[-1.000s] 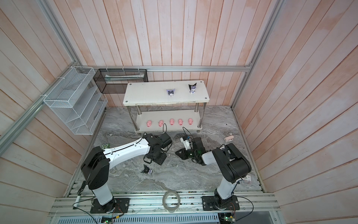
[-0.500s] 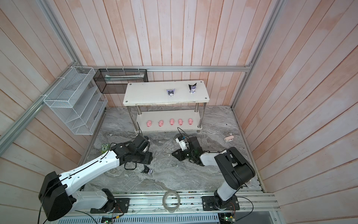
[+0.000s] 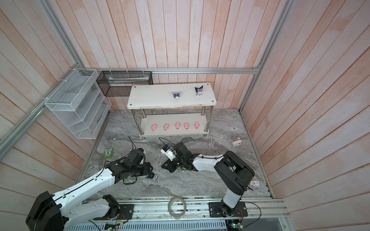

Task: Organize plastic toys on shelves
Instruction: Turn over the plastic toy at the bottom-left of the table.

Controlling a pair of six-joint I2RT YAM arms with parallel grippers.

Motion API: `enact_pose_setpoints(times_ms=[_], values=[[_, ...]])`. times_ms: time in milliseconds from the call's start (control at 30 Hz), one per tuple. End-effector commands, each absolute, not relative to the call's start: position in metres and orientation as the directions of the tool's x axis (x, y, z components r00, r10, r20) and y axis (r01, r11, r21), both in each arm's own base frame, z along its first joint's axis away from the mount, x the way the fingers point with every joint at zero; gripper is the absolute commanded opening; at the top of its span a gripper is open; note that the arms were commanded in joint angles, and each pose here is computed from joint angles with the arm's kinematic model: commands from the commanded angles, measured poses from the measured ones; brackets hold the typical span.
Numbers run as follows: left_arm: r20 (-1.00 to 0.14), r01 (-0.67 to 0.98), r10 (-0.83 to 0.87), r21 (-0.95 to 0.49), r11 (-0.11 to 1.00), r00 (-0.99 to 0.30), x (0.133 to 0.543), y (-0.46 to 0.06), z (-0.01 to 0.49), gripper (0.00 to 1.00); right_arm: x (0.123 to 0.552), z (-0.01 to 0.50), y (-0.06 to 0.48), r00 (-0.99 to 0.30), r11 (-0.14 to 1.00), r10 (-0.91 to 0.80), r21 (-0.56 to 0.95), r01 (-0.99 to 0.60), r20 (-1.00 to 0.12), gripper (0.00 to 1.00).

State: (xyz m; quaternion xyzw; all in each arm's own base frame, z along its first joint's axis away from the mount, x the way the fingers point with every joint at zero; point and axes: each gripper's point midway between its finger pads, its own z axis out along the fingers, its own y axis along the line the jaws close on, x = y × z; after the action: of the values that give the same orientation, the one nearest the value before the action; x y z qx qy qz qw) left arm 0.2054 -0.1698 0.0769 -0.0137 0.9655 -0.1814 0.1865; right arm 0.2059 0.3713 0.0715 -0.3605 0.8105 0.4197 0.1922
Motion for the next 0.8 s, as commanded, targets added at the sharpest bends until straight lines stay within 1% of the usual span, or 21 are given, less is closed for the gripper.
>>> enact_pose_setpoints(times_ms=[0, 167, 333, 600, 767], values=[[-0.349, 0.041, -0.113, -0.406, 0.913, -0.930, 0.205, -0.177, 0.072, 0.58, 0.203, 0.064, 0.373, -0.674, 0.392, -0.450, 0.549, -0.738, -0.585, 0.12], [-0.329, 0.048, -0.099, -0.411, 0.910, -0.939, 0.205, -0.182, 0.060, 0.58, 0.191, 0.062, 0.381, -0.658, 0.356, -0.492, 0.558, -0.750, -0.570, 0.11], [-0.329, 0.052, -0.095, -0.411, 0.910, -0.940, 0.207, -0.183, 0.053, 0.58, 0.173, 0.053, 0.384, -0.646, 0.333, -0.546, 0.569, -0.752, -0.534, 0.08], [-0.313, 0.034, -0.099, -0.393, 0.919, -0.945, 0.205, -0.179, 0.039, 0.58, 0.170, 0.049, 0.382, -0.644, 0.340, -0.559, 0.564, -0.753, -0.523, 0.07], [-0.313, 0.038, -0.104, -0.416, 0.909, -0.944, 0.206, -0.183, 0.036, 0.58, 0.170, 0.049, 0.385, -0.634, 0.327, -0.571, 0.564, -0.758, -0.521, 0.06]])
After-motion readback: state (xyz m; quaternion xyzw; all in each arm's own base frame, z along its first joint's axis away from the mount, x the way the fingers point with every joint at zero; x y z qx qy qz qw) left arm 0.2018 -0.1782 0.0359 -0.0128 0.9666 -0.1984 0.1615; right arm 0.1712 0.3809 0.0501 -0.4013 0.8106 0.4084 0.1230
